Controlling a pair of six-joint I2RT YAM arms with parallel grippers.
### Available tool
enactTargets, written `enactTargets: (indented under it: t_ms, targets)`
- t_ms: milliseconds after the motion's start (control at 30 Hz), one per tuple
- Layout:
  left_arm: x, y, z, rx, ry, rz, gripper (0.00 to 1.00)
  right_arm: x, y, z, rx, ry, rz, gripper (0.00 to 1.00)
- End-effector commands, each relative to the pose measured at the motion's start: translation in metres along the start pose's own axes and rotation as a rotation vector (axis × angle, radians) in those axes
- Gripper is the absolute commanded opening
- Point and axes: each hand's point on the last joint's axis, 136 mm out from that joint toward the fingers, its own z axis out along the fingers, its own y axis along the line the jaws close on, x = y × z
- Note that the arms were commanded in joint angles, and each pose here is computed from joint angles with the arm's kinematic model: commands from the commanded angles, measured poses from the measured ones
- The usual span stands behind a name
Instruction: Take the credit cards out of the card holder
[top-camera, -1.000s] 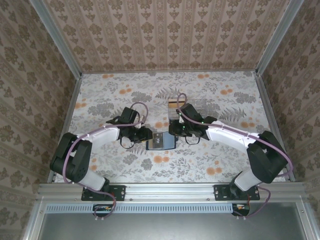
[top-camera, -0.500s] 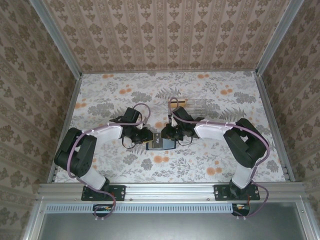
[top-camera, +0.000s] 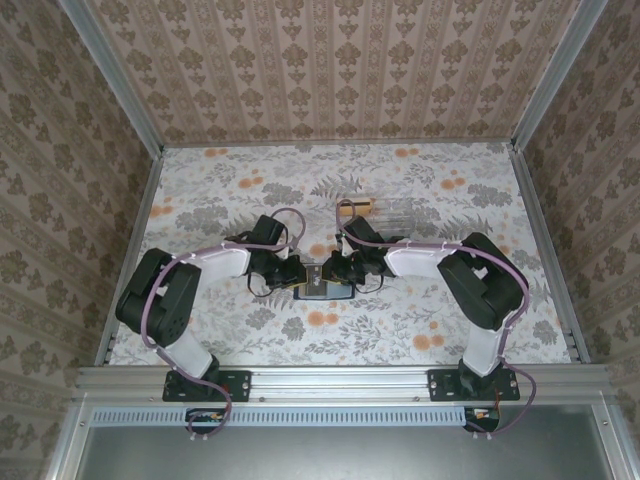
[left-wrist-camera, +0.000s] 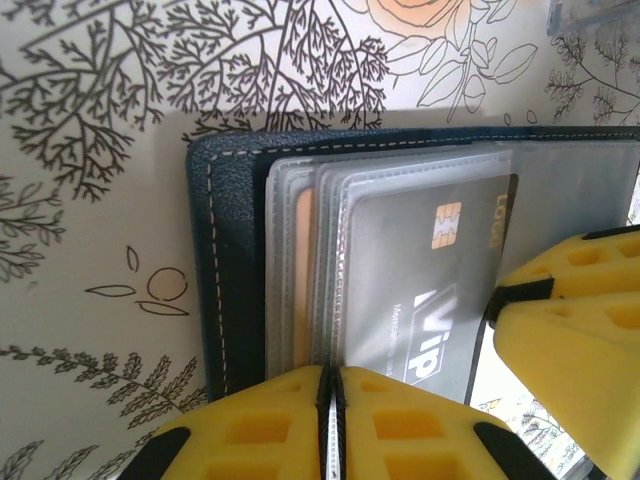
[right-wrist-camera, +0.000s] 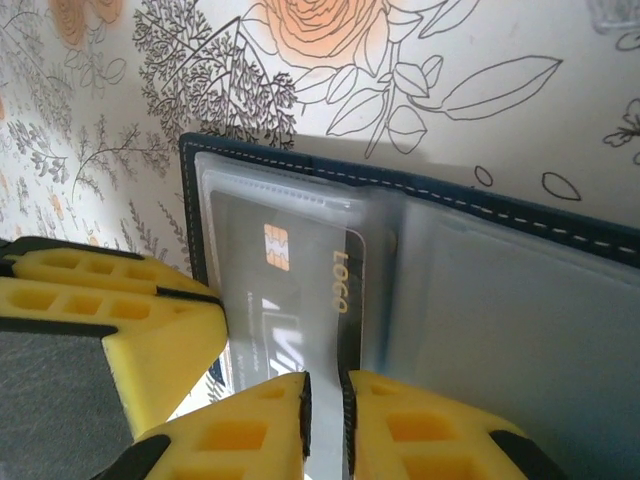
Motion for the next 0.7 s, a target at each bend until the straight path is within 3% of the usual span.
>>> enactTargets:
  t_ms: [0, 667]
  targets:
    - [0.007, 0.01, 0.005, -0.057, 0.035, 0.003, 0.13, 0.0, 0.0, 0.004, -0.01, 0.017, 0.015, 0.19]
    - [0.01, 0.02, 0.007, -0.099, 0.041, -0.022, 0.07, 0.011, -0.032, -0.003, 0.256, 0.064, -0.059, 0.16]
